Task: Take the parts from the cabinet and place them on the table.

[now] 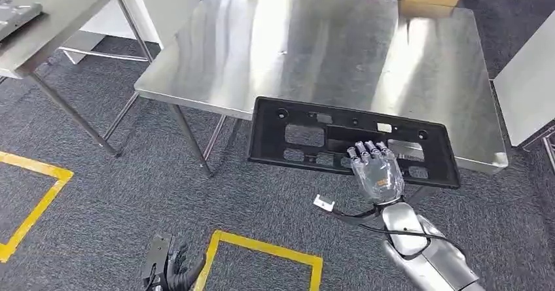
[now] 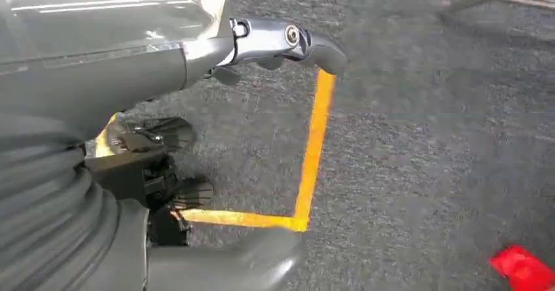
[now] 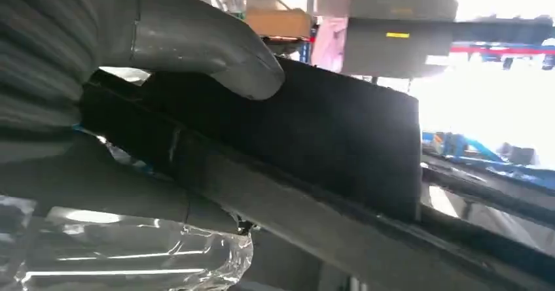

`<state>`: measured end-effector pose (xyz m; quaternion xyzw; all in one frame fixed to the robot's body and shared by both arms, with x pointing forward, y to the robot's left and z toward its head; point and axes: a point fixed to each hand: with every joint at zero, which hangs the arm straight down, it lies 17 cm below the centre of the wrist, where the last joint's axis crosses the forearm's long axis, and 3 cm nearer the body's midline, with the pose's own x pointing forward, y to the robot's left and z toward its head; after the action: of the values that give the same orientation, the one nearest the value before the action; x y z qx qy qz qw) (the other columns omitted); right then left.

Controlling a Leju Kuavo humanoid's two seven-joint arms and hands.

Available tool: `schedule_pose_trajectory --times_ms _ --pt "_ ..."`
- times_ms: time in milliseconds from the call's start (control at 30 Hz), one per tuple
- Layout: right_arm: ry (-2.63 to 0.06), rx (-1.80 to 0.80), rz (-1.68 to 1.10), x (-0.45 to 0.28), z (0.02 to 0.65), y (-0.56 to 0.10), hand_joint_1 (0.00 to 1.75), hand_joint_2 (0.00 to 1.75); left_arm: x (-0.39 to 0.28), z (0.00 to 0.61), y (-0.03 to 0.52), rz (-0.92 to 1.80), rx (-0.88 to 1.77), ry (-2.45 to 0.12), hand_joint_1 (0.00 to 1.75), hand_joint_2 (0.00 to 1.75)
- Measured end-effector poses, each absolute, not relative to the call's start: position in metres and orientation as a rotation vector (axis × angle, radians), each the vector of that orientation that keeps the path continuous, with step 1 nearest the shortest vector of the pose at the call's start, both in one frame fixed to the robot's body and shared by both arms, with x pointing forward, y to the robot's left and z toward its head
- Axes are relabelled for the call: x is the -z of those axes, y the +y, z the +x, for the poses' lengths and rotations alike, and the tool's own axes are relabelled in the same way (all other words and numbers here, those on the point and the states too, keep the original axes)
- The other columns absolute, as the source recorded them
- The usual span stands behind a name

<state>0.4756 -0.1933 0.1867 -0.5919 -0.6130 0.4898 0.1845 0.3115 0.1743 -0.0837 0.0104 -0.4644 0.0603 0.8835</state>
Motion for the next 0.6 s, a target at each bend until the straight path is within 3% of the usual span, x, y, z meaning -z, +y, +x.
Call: schedule_pose_trajectory --times_ms 600 --pt "-1.723 -1.360 -1.678 -0.1934 0.4791 -0.1894 1.75 1.75 0.0831 0.3130 0.1724 0.021 -0.119 -0.966 0.00 1.75"
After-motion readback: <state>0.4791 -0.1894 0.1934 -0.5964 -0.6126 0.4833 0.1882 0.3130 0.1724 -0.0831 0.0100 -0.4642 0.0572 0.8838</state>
